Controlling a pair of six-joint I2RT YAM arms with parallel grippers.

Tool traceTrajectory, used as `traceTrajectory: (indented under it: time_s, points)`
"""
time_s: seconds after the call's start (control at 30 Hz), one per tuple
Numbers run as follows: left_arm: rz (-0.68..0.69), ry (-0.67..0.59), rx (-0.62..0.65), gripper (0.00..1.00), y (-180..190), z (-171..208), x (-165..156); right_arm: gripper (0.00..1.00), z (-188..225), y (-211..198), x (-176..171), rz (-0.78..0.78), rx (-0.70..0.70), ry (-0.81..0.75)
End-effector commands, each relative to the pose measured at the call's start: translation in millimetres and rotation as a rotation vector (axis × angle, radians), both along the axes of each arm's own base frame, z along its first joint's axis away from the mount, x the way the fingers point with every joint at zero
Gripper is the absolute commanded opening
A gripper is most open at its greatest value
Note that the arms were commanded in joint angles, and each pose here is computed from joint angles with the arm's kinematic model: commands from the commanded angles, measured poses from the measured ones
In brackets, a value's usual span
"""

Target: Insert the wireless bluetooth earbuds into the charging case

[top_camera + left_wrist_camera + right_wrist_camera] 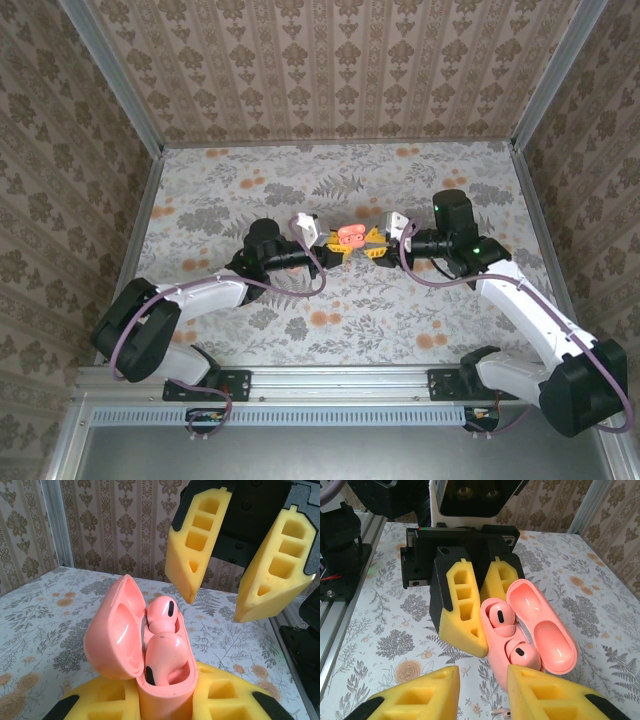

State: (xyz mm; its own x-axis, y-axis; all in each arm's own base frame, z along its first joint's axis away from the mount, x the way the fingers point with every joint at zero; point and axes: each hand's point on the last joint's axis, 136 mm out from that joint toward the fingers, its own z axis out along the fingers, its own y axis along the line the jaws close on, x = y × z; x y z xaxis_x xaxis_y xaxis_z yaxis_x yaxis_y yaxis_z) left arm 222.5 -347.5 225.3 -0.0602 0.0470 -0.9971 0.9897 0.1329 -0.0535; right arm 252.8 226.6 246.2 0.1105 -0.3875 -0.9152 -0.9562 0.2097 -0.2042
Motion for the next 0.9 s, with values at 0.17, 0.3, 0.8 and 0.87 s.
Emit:
traceTrajectory:
  time_s: [0.17,0.3,0.8,0.87]
  points:
    - [-0.041,-0.067,-0.054,0.16,-2,25,-6,0.32,3,4,6,0.009,-0.008,-0.037]
    - [-0.05,-0.075,-0.054,0.16,-2,26,-7,0.32,0,4,7,0.008,-0.017,-0.03]
    - [-0.061,-0.072,-0.042,0.16,-2,21,-10,0.4,7,-14,-1,-0.046,-0.057,-0.093]
    - [-0.064,-0.075,-0.042,0.16,-1,22,-10,0.51,9,-21,1,-0.077,-0.05,-0.103]
